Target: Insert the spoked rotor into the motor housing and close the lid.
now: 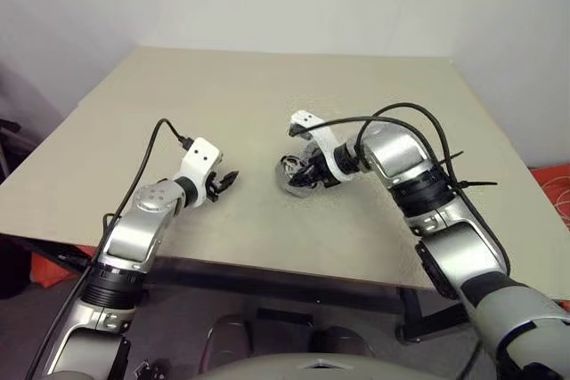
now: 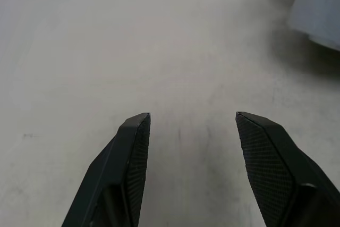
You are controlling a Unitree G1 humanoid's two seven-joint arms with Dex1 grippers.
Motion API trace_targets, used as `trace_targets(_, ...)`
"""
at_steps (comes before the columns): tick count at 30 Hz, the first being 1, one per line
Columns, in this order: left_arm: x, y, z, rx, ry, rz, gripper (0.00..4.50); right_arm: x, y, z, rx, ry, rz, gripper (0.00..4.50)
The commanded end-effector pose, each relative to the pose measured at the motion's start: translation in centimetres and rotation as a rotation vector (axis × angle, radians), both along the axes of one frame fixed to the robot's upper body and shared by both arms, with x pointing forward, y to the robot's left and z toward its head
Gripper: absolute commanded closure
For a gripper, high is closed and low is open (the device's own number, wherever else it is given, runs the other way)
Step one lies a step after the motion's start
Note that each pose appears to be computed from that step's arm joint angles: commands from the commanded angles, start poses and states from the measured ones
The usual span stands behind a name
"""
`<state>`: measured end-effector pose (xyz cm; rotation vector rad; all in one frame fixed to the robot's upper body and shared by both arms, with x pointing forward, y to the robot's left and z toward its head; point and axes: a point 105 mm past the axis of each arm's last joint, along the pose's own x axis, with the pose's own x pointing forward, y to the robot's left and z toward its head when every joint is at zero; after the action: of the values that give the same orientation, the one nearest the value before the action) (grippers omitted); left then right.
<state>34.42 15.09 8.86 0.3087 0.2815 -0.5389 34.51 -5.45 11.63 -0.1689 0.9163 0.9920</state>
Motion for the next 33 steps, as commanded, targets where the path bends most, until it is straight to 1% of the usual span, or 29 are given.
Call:
trace_targets(1,0.0,0.4,1.8,0.019,-0.066,0.007,1.78,0.0,0.8,1.4,0.040,0.106,-0.133,4.49)
trace_targets(4,-0.2,0.6,1.7,0.027,-0.063,0.013,1.78,0.2,1.8,1.6,0.052,0.153,-0.189,4.49)
trace_targets(9,-0.5,1.1,1.7,0.035,-0.062,0.025,1.78,0.7,4.4,2.1,0.081,0.169,-0.244,4.49)
trace_targets(16,-0.7,1.3,1.8,0.040,-0.064,0.037,1.78,1.4,5.2,1.1,0.045,0.174,-0.402,4.49)
trace_targets(24,-1.3,1.1,1.5,0.049,-0.053,0.039,1.78,2.3,7.1,1.2,0.105,0.173,-0.535,4.49)
trace_targets(33,-1.4,1.3,1.4,0.057,-0.047,0.048,1.78,2.0,8.4,-0.1,0.092,0.195,-0.567,4.49)
